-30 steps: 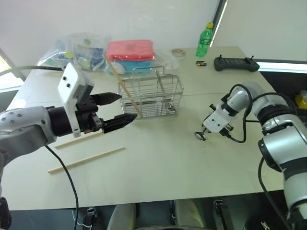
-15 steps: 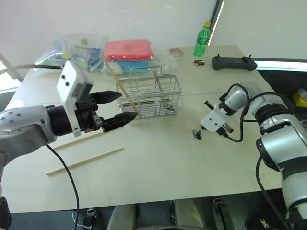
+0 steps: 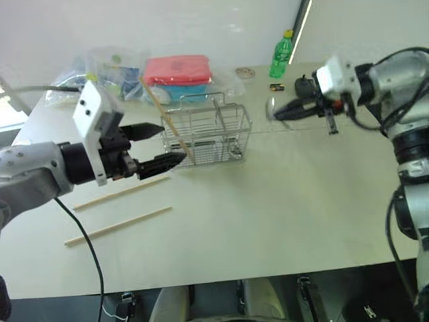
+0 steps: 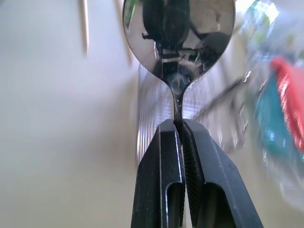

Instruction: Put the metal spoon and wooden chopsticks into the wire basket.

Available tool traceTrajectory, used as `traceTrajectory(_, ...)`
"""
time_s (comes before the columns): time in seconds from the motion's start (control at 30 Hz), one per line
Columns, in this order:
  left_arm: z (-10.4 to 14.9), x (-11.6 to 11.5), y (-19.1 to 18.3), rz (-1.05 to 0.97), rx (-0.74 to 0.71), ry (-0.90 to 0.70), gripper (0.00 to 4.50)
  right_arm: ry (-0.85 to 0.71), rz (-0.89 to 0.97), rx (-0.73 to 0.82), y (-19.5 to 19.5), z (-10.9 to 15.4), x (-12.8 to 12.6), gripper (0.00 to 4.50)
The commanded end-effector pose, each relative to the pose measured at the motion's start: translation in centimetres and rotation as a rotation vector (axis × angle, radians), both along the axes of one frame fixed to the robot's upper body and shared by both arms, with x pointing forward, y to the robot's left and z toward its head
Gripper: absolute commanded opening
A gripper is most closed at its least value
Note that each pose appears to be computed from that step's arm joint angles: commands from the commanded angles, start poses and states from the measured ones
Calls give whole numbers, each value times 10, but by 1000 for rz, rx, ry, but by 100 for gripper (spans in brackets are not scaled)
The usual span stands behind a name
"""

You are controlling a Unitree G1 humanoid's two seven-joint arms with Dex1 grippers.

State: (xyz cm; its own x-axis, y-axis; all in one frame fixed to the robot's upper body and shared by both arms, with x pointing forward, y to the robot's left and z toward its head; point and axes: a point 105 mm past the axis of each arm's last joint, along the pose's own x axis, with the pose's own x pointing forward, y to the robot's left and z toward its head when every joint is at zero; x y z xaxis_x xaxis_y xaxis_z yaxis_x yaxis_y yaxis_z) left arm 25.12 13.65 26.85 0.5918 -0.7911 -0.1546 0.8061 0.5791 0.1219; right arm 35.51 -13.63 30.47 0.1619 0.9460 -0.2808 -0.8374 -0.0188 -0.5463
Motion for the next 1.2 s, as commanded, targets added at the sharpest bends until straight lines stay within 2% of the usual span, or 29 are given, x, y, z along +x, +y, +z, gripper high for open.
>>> traceTrajectory(0.03, 8, 3, 0, -10, -11, -42, 420, -27, -44, 319, 31, 58, 2, 6)
traceTrajectory(0.13, 8, 4, 0, -14, -9, -45, 420, 30, -66, 463, 51, 65, 3, 6)
traceTrajectory(0.23, 8, 4, 2, -10, -3, -49, 420, 68, -66, 514, 67, 56, 1, 6)
traceTrajectory(0.47, 12, 3, 7, 13, 6, -66, 420, 144, -117, 522, 68, 25, 4, 6)
traceTrajectory(0.63, 14, 2, 8, 20, 6, -71, 420, 167, -209, 525, 56, 9, 17, 6)
traceTrajectory(0.87, 14, 3, 6, 17, -3, -77, 420, 224, -335, 501, 43, -27, 33, 6)
traceTrajectory(0.9, 14, 4, 6, 16, -3, -77, 420, 231, -350, 503, 42, -31, 35, 70)
traceTrajectory(0.97, 14, 4, 6, 14, -3, -77, 420, 250, -384, 506, 40, -37, 39, 146)
traceTrajectory(1.1, 15, 5, 6, 9, 3, -76, 420, 221, -445, 524, 33, -38, 43, 354)
traceTrajectory(1.17, 14, 5, 7, 6, 6, -74, 420, 213, -471, 537, 28, -36, 43, 442)
traceTrajectory(1.2, 14, 5, 7, 4, 6, -73, 420, 211, -477, 539, 26, -35, 43, 442)
